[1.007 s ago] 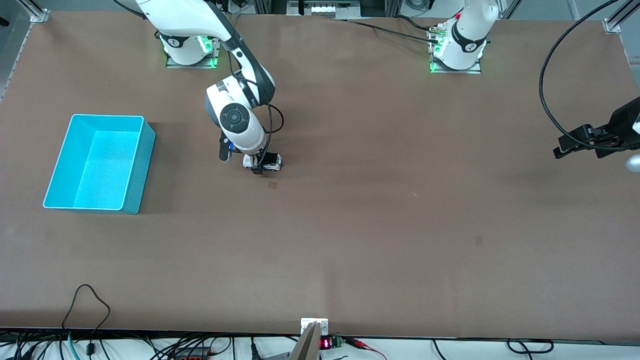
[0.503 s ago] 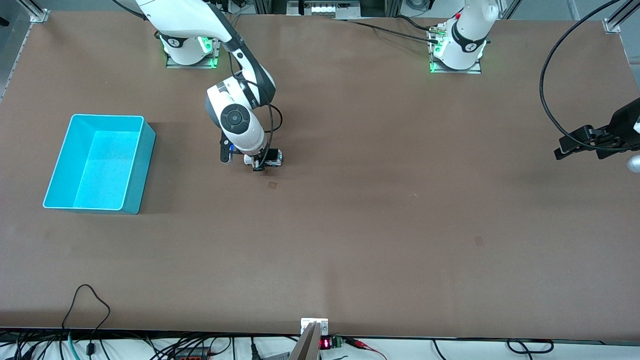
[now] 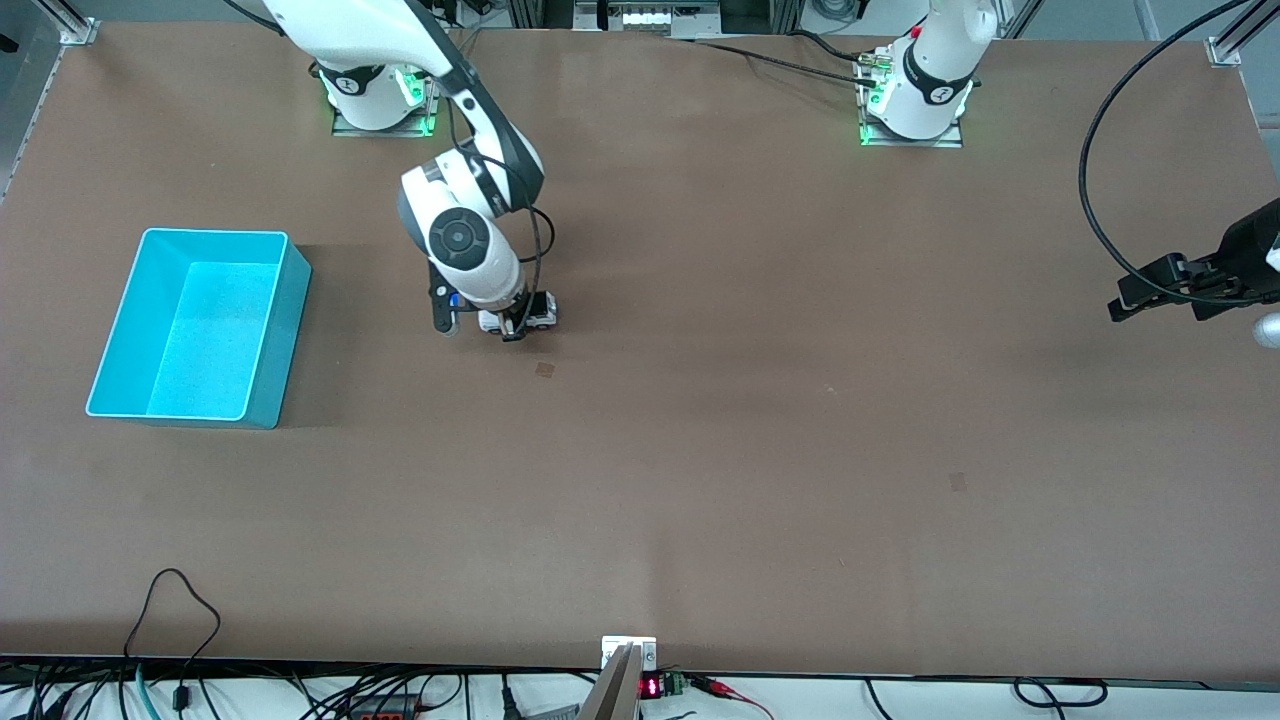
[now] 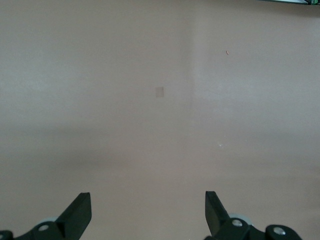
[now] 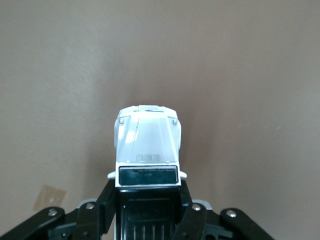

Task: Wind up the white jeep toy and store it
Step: 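Carry the held jeep with the right gripper over the cyan box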

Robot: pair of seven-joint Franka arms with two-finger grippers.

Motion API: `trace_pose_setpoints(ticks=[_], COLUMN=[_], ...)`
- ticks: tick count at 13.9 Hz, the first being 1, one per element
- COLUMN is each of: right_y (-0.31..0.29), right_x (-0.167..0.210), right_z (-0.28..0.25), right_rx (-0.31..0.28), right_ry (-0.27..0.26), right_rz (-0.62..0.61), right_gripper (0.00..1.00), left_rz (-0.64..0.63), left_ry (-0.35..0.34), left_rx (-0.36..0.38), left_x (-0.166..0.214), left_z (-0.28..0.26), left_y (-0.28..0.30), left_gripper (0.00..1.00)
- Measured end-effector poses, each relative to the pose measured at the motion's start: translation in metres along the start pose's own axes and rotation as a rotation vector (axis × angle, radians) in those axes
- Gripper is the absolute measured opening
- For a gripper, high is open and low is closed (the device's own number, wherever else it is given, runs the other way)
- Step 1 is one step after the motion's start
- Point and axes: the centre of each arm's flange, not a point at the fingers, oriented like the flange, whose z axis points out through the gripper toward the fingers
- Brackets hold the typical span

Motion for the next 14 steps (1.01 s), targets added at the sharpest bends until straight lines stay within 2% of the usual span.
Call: trace_pose_setpoints(ticks=[3, 5, 9, 12, 14], right_y=[0.006, 0.016, 0.042, 0.065, 0.084], right_x=[0.042, 0.088, 0.194, 0.283, 0.344], right_z=[-0.058, -0.088, -0.130, -0.152, -0.153], right_rx=[-0.020, -0.039, -0.058, -0.036, -0.038], right_ry=[-0.014, -0.032, -0.087, -0.130, -0.122], right_rz=[-0.141, -0.251, -0.460, -0.619, -0.710], right_gripper=[0.52, 0.52, 0.52, 0.52, 0.52], left_rz=[0.000, 0.000, 0.000, 0.002, 0.005], left_ry=[0.001, 0.001, 0.007, 0.010, 0.012], left_rx=[0.000, 0.000, 0.000, 0.000, -0.001], left_x=[0.000, 0.000, 0.001, 0.001, 0.001], left_z=[0.000, 0.000, 0.000, 0.000, 0.000], left_y=[0.000, 0.000, 0.000, 0.001, 0.003], left_gripper=[1.00, 1.00, 1.00, 1.00, 1.00])
